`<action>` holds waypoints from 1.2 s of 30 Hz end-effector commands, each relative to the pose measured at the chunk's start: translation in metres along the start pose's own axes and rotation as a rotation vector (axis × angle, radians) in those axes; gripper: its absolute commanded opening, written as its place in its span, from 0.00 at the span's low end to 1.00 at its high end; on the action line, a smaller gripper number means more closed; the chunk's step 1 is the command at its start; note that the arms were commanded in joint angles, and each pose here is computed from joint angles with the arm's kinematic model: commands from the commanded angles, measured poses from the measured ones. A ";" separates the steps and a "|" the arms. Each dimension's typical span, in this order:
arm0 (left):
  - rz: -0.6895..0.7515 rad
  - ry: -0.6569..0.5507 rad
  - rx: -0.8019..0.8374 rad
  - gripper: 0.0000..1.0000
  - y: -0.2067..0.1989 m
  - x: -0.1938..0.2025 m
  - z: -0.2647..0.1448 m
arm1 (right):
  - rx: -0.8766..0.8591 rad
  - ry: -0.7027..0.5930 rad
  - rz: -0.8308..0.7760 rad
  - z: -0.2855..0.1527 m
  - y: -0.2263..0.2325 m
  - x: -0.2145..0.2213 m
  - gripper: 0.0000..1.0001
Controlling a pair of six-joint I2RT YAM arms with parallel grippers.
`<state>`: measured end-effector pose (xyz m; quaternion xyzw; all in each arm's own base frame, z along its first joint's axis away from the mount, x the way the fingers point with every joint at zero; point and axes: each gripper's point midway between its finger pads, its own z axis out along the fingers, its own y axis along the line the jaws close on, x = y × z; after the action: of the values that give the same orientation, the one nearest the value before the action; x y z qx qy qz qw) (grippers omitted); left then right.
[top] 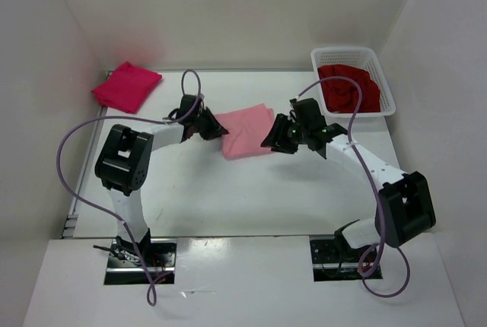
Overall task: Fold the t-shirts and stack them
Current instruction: Put the neatly folded tshirt into the corner of the board with the left arm
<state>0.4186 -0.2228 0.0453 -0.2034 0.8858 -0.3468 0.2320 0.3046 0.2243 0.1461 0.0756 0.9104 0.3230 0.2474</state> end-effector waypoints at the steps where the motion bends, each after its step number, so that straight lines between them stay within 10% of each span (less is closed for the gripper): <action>1: 0.112 -0.134 0.117 0.14 -0.076 -0.065 -0.010 | -0.036 -0.019 -0.004 -0.011 0.005 -0.001 0.52; 9: 0.229 -0.440 0.176 0.16 -0.122 -0.236 -0.096 | -0.034 0.027 0.006 -0.009 -0.007 0.008 0.52; 14: 0.147 -0.614 0.088 0.21 -0.035 -0.318 -0.171 | -0.039 0.055 0.002 -0.003 -0.007 0.009 0.52; 16: 0.069 -0.684 0.052 0.41 0.014 -0.335 -0.201 | -0.042 0.068 -0.004 -0.001 -0.007 0.011 0.52; 19: -0.141 -0.718 -0.028 1.00 0.095 -0.312 -0.211 | -0.050 0.076 -0.003 0.001 -0.005 0.011 0.53; 27: -0.375 -0.827 -0.169 1.00 0.161 -0.231 -0.260 | -0.055 0.102 -0.015 0.003 -0.008 0.017 0.53; 33: -0.254 -0.774 -0.103 1.00 0.107 -0.187 -0.255 | -0.004 0.037 0.004 0.003 -0.011 -0.003 0.57; 36: -0.079 -0.622 -0.040 1.00 0.052 -0.147 -0.211 | 0.063 -0.028 -0.009 0.005 -0.006 -0.035 0.42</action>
<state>0.4108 0.0637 0.1986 -0.4178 0.7220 -0.2331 0.4999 0.3001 0.2161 0.1239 0.0766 0.9241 0.3145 0.2030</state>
